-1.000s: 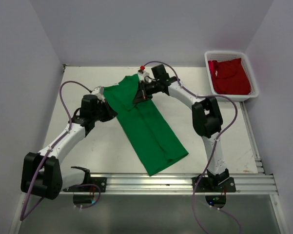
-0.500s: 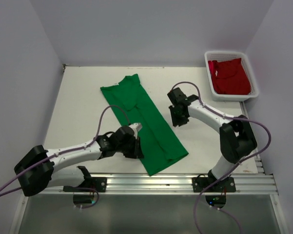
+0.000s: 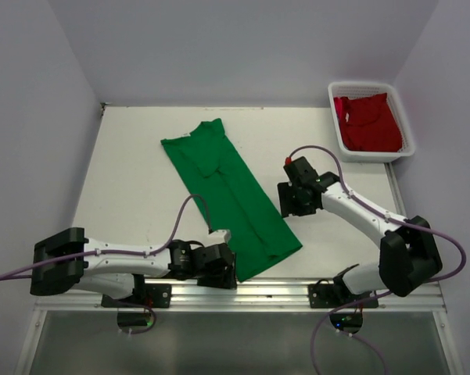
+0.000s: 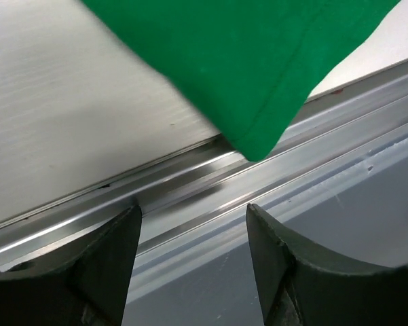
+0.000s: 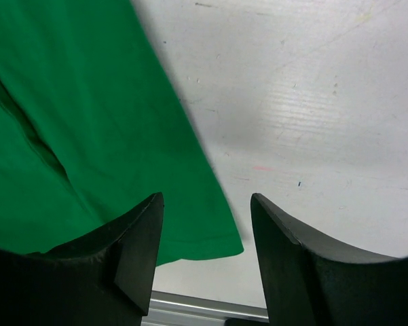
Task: Fold and stack the t-shirts
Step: Rotate the tshirt 90 degrees
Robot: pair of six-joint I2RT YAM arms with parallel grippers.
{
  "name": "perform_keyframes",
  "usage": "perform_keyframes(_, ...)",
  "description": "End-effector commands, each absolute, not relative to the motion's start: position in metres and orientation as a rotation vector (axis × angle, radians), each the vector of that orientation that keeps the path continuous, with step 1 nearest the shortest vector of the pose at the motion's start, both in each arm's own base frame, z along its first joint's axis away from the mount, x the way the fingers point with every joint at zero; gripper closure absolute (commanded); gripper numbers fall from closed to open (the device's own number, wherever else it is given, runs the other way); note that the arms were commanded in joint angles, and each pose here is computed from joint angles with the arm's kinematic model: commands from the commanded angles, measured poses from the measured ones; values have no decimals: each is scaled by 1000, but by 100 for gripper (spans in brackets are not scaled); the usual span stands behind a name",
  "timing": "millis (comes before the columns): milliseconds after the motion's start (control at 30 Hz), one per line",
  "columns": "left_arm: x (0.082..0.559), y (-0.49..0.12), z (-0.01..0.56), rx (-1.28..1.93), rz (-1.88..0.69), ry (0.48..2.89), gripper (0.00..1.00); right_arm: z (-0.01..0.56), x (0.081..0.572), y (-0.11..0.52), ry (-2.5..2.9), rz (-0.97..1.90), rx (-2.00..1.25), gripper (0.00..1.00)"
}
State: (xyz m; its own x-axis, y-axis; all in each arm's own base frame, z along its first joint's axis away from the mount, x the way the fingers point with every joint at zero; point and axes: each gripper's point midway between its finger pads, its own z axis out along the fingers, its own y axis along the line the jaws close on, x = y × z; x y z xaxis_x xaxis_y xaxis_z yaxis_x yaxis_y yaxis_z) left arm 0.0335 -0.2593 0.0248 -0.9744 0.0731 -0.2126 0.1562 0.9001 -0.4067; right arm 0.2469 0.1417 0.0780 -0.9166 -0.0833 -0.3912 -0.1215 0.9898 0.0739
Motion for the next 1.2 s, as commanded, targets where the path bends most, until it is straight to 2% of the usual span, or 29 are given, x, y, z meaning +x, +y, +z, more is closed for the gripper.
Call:
perform_keyframes(0,51,-273,25,37,-608,2788,32,74,245,148,2729,213,-112,41)
perform_keyframes(100,63,-274,34,-68,-609,2726,32,72,242,151,2739,247,-106,43)
perform_keyframes(167,67,-274,42,-126,-609,2695,32,73,243,151,2726,264,-99,48)
perform_keyframes(267,81,-262,61,-186,-550,2617,34,75,250,155,2700,283,-117,74)
perform_keyframes(300,92,-249,70,-199,-493,2559,35,77,255,161,2693,314,-128,100)
perform_keyframes(333,99,-246,79,-209,-473,2515,37,76,256,164,2700,325,-138,100)
perform_keyframes(367,109,-246,95,-208,-470,2458,47,78,256,169,2707,352,-150,100)
perform_keyframes(400,127,-240,114,-223,-431,2350,64,79,258,179,2716,409,-172,100)
perform_keyframes(500,166,-228,136,-224,-357,2232,98,76,256,186,2731,464,-172,100)
perform_keyframes(567,206,-211,141,-202,-276,2178,100,73,250,190,2750,500,-183,100)
perform_keyframes(600,225,-222,149,-224,-352,2137,100,67,244,189,2762,509,-179,100)
perform_keyframes(667,262,-204,146,-215,-290,2109,100,65,236,189,2770,534,-183,100)
perform_keyframes(900,381,-196,125,-248,-220,2123,100,47,189,200,2822,598,-250,100)
perform_keyframes(1033,421,-191,107,-278,-197,2144,100,41,171,206,2842,594,-280,100)
perform_keyframes(1167,442,-190,90,-284,-171,2170,100,36,164,201,2855,567,-270,100)
